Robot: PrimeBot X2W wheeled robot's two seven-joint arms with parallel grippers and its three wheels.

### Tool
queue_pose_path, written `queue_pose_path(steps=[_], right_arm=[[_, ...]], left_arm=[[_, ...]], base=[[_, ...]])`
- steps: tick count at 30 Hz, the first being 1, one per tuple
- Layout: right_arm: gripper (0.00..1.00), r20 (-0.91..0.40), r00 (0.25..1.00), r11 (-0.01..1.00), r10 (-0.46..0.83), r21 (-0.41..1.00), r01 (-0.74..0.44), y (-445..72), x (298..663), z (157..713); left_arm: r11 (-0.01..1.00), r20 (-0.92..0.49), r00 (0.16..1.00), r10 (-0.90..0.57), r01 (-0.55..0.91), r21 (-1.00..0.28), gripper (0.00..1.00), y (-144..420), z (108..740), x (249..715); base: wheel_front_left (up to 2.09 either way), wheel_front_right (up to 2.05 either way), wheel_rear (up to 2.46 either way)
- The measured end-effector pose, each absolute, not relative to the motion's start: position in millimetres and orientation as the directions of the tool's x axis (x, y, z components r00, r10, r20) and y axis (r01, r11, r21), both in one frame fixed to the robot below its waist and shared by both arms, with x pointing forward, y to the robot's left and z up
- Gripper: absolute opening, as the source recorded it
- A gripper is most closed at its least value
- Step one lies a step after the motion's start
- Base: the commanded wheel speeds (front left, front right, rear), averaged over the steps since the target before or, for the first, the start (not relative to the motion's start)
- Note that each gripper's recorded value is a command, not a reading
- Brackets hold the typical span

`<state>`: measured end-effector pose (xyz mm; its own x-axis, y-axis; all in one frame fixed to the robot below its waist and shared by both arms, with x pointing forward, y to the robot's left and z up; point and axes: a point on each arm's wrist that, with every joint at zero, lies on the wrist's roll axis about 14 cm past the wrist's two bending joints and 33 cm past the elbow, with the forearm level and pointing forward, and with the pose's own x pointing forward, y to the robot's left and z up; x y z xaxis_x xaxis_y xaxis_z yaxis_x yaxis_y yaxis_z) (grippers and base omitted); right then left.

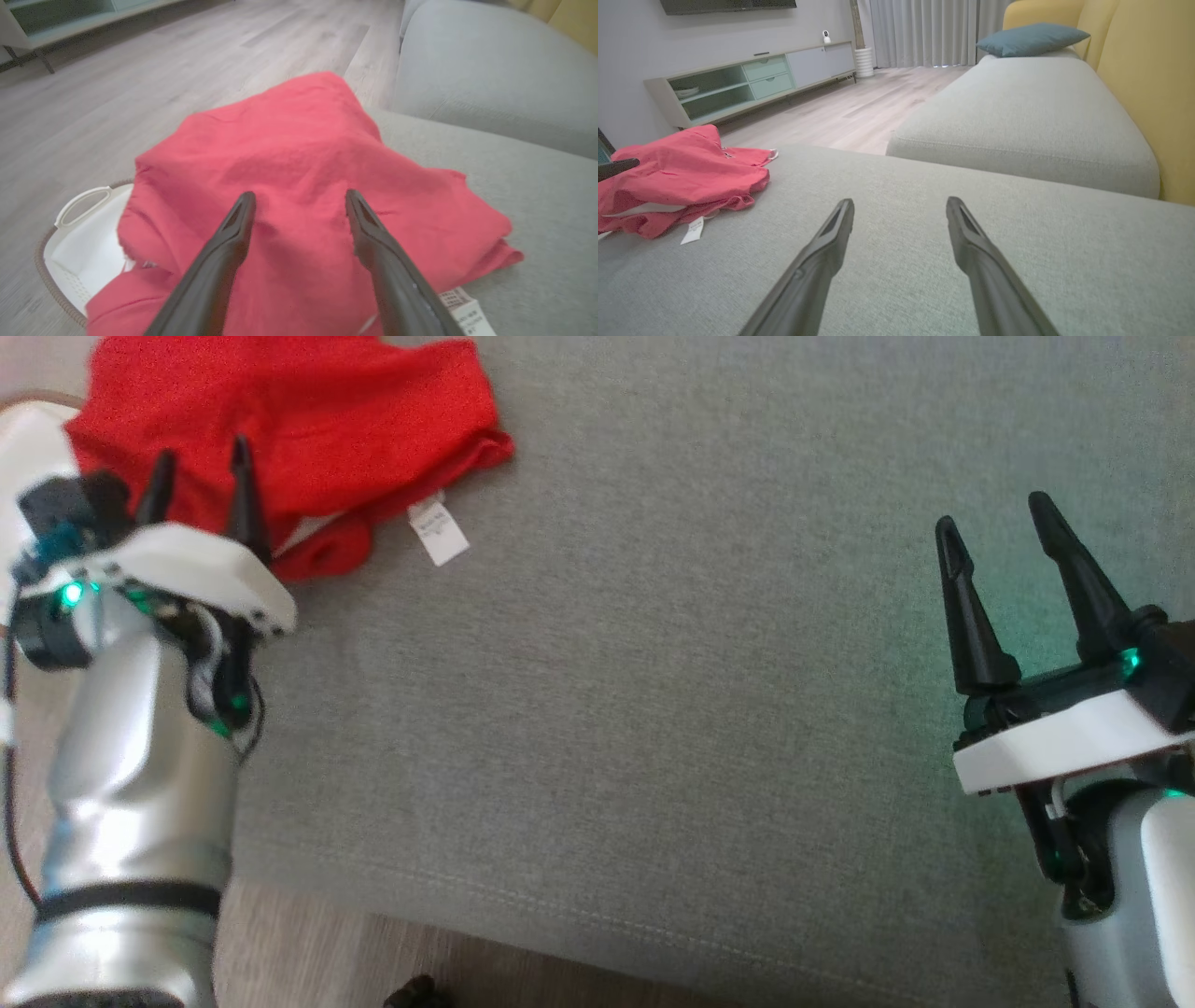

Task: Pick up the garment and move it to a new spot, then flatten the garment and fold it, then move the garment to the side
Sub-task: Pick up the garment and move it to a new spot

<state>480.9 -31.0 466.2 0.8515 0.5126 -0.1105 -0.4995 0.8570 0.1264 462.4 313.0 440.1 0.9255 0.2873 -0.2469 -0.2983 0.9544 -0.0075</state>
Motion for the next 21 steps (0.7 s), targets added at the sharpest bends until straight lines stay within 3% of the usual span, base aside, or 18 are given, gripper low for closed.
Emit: queue_pose_path(steps=[7, 9, 10, 13, 21], right_arm=[[1.0, -0.168, 0.861, 0.877, 0.479, 0.137, -0.461, -47, 487, 440], [1.0, -0.169, 0.864, 0.879, 0.475, 0.136, -0.457, -48, 488, 439], [1.0, -0.169, 0.864, 0.879, 0.475, 0.136, -0.457, -48, 488, 439], [1.0, -0.162, 0.865, 0.879, 0.475, 0.132, -0.458, -48, 487, 443], [1.0, -0.114, 0.875, 0.881, 0.471, 0.117, -0.459, -47, 485, 465]], left_arm=[[0.941, -0.522, 0.808, 0.271, -0.338, -0.035, 1.0, 321, 375, 472], [0.94, -0.584, 0.77, 0.258, -0.339, -0.032, 0.51, 322, 365, 469], [0.94, -0.597, 0.76, 0.257, -0.34, -0.03, 0.0, 324, 364, 469], [0.94, -0.579, 0.771, 0.266, -0.34, -0.019, 0.0, 331, 372, 472], [0.935, -0.285, 0.892, 0.35, -0.351, 0.049, 0.0, 355, 444, 484]], base=[[0.0, 0.0, 0.0], [0.0, 0.0, 0.0], [0.0, 0.0, 0.0], [0.0, 0.0, 0.0], [0.0, 0.0, 0.0]])
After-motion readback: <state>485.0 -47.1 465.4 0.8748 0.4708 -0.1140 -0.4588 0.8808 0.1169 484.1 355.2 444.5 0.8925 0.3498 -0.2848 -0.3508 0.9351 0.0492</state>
